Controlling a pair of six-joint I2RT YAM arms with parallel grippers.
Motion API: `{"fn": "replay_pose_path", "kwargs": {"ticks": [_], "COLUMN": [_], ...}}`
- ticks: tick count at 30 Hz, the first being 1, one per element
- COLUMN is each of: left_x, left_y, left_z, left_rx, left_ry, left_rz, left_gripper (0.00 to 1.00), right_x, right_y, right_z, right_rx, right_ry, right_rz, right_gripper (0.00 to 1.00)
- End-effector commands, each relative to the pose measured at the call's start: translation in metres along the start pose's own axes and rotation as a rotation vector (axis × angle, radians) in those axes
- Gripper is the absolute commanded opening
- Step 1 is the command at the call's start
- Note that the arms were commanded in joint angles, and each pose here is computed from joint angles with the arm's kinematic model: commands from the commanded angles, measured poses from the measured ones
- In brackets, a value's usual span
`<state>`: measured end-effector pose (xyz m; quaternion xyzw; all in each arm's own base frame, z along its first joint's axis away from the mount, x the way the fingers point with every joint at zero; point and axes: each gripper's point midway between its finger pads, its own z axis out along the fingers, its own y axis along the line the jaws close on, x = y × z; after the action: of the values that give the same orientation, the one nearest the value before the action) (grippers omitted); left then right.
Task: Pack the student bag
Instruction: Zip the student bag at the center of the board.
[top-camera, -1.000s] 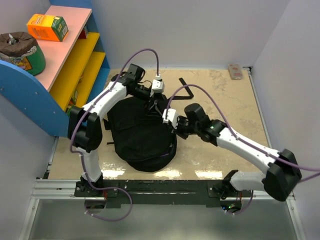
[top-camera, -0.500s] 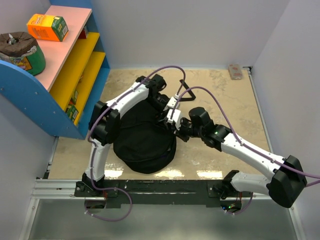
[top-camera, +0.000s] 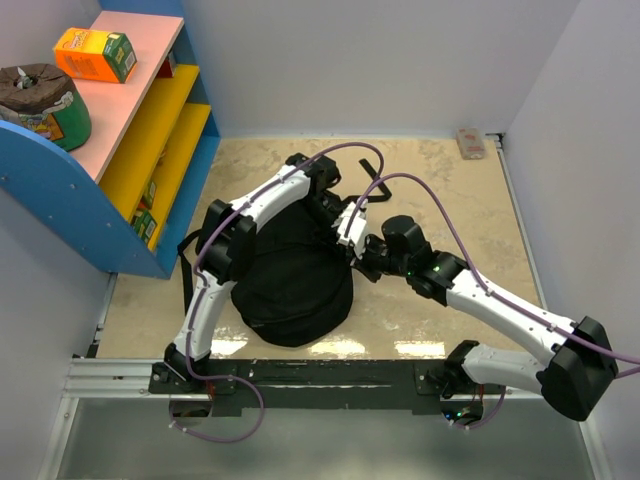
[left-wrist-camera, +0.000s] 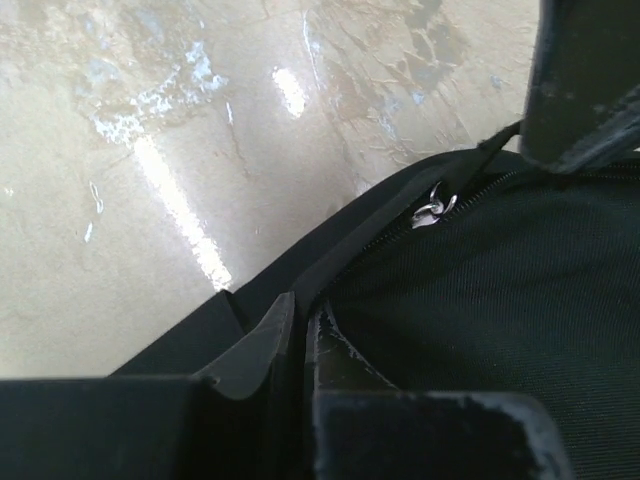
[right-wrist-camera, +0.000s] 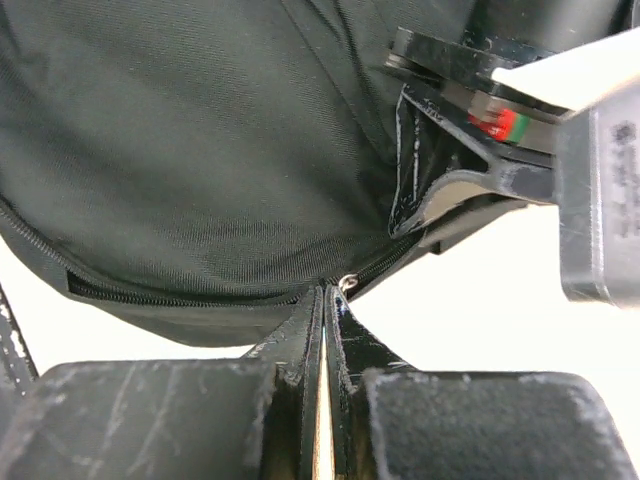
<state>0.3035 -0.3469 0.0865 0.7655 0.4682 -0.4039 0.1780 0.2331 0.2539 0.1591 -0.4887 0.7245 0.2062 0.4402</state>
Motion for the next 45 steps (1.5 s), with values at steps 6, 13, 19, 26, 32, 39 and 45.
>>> {"fn": "replay_pose_path", "kwargs": {"ticks": [6, 13, 19, 26, 32, 39, 45], "left_x": [-0.004, 0.0, 0.017, 0.051, 0.066, 0.048, 0.023], "left_y": [0.034, 0.104, 0.126, 0.129, 0.14, 0.107, 0.085], "left_z": [-0.017, -0.064, -0.077, -0.096, -0.131, -0.138, -0.123], "left_rx": [-0.12, -0.415, -0.526, -0.587, -0.726, -0.606, -0.552], "left_ry": [0.052, 0.036, 0.061, 0.069, 0.045, -0.093, -0.127], "left_rz": [-0.007, -0.09, -0.167, -0.278, -0.397, -0.481, -0.437], "left_gripper": [0.0, 0.0, 0.0, 0.0, 0.0, 0.0, 0.0], "right_x": [-0.013, -0.023, -0.03, -0.038, -0.035, -0.044, -0.068], "right_y": [-0.016, -0.005, 0.008, 0.007, -0.003, -0.095, -0.163], "right_z": [0.005, 0.009, 0.004, -0.011, -0.006, 0.006, 0.013], "right_rx": [0.078, 0.043, 0.02, 0.055, 0.104, 0.428, 0.585], "right_ry": [-0.017, -0.036, -0.063, -0.104, -0.034, -0.044, -0.092], "right_rz": [0.028, 0.11, 0.137, 0.181, 0.224, 0.229, 0.357], "right_gripper": [0.0, 0.0, 0.0, 0.0, 0.0, 0.0, 0.3]}}
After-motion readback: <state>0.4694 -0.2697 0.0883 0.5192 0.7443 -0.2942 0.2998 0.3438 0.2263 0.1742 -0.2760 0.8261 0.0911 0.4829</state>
